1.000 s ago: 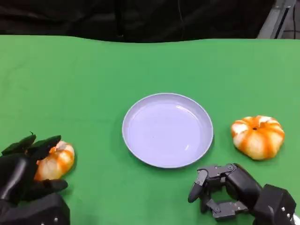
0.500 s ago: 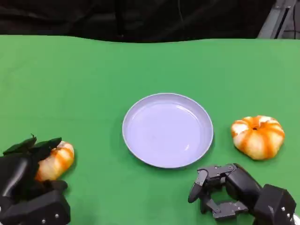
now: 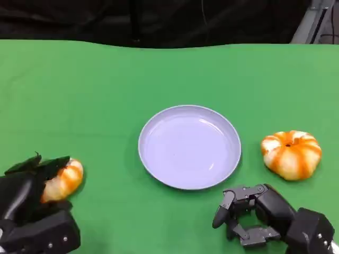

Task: Grasp the bread from the table and place it into the plate.

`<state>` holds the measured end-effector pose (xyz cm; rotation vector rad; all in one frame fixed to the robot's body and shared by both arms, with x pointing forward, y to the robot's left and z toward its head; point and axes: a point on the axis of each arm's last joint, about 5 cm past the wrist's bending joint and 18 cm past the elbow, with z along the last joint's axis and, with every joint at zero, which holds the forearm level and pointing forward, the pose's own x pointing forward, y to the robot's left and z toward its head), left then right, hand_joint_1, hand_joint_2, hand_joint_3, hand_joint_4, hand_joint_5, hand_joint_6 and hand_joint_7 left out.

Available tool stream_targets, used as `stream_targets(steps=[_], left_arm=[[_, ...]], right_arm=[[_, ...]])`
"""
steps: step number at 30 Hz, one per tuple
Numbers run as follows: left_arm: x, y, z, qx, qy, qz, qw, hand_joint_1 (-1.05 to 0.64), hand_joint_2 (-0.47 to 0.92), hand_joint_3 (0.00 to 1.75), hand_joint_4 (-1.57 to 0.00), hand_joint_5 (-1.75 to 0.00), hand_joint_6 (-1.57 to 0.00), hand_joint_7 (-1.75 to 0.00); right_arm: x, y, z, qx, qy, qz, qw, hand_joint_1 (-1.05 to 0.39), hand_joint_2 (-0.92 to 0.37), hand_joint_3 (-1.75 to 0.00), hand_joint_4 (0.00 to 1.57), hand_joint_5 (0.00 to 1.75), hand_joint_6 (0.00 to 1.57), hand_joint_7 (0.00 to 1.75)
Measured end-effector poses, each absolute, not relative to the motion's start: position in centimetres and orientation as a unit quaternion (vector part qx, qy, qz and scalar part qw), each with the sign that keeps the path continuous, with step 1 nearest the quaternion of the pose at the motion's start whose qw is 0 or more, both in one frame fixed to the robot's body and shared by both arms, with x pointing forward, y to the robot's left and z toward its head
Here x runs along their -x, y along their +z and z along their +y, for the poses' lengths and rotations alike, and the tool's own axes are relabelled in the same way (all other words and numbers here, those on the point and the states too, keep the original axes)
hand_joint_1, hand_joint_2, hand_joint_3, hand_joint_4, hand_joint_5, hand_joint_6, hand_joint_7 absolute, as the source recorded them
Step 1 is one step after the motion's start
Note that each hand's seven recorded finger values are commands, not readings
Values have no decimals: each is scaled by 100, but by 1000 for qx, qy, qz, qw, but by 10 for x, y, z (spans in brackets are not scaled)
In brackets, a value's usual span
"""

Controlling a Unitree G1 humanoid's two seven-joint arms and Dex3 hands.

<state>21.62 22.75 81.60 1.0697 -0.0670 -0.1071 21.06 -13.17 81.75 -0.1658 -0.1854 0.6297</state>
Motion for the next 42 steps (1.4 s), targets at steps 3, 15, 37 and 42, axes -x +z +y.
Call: stream_targets(steps=[3, 15, 37, 42], left_arm=[[-218, 817, 227, -503, -58, -28, 862, -2, 83, 1, -47, 0, -55, 0], [-220, 819, 228, -510, -56, -19, 858, -2, 85, 0, -66, -64, -95, -5], [-222, 821, 221, -493, 1, -48, 869, -4, 81, 0, -62, -175, -59, -154], [-217, 819, 218, -487, 16, -73, 870, -4, 81, 0, -61, -174, -62, -147]], right_arm=[[-211, 818, -132, 81, 309, -92, 943, 22, -58, -108, 98, 135, 100, 96], [-211, 818, -131, 82, 308, -92, 943, 20, -57, -109, 98, 135, 99, 97], [-211, 818, -131, 82, 308, -92, 944, 22, -57, -108, 99, 134, 99, 96], [-211, 818, -131, 82, 308, -92, 944, 22, -58, -107, 98, 133, 99, 96]])
